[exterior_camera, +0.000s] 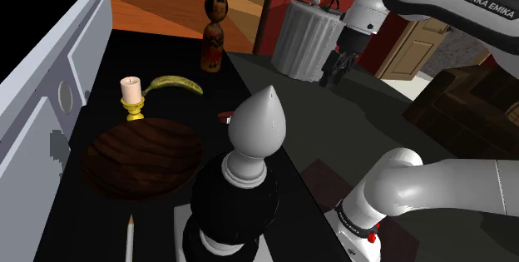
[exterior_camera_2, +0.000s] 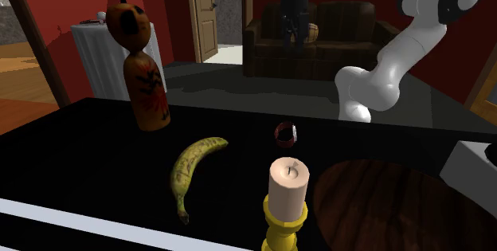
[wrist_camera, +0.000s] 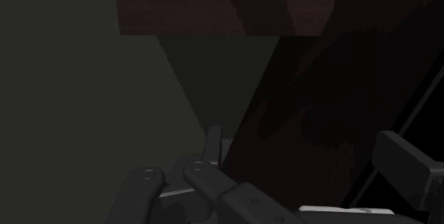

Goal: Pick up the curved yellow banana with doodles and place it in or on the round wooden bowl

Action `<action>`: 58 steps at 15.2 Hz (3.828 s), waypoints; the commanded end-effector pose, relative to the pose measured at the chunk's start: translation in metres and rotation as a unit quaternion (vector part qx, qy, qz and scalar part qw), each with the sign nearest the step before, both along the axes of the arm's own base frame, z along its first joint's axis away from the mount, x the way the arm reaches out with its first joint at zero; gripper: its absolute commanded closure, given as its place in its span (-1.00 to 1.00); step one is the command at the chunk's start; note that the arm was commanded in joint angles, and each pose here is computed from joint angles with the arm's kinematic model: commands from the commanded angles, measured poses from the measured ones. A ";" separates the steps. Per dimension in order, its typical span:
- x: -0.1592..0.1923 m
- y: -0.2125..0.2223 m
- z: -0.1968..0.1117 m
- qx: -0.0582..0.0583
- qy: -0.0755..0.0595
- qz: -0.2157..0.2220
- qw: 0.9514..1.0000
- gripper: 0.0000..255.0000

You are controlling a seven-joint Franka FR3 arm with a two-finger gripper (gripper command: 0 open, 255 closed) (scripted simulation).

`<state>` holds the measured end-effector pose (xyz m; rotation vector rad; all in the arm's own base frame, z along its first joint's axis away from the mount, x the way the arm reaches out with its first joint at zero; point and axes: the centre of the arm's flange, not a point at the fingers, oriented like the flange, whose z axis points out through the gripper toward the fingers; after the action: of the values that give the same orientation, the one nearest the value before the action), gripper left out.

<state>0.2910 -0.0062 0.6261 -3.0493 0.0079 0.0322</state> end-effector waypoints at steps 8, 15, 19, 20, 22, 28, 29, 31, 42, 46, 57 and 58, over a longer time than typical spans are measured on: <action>0.078 0.046 -0.014 0.000 -0.010 0.088 0.996 -1.00; 0.148 0.105 -0.026 -0.001 -0.020 0.175 0.984 -1.00; 0.183 0.144 -0.033 -0.001 -0.026 0.224 0.974 -1.00; 0.191 0.154 -0.035 -0.001 -0.028 0.237 0.971 -1.00; 0.206 0.175 -0.038 -0.001 -0.031 0.261 0.965 -1.00; 0.246 0.243 -0.046 -0.001 -0.039 0.333 0.942 -1.00; 0.252 0.254 -0.048 -0.001 -0.040 0.345 0.938 -1.00; 0.262 0.279 -0.051 -0.002 -0.043 0.368 0.929 -1.00; 0.281 0.337 -0.088 -0.002 -0.049 0.421 0.906 -1.00; 0.281 0.338 -0.097 -0.002 -0.049 0.421 0.906 -1.00; 0.281 0.338 -0.097 -0.002 -0.049 0.421 0.906 1.00; 0.281 0.338 -0.097 -0.002 -0.049 0.421 0.906 1.00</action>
<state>0.5721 0.3318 0.5295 -2.7852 -1.2909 -0.0618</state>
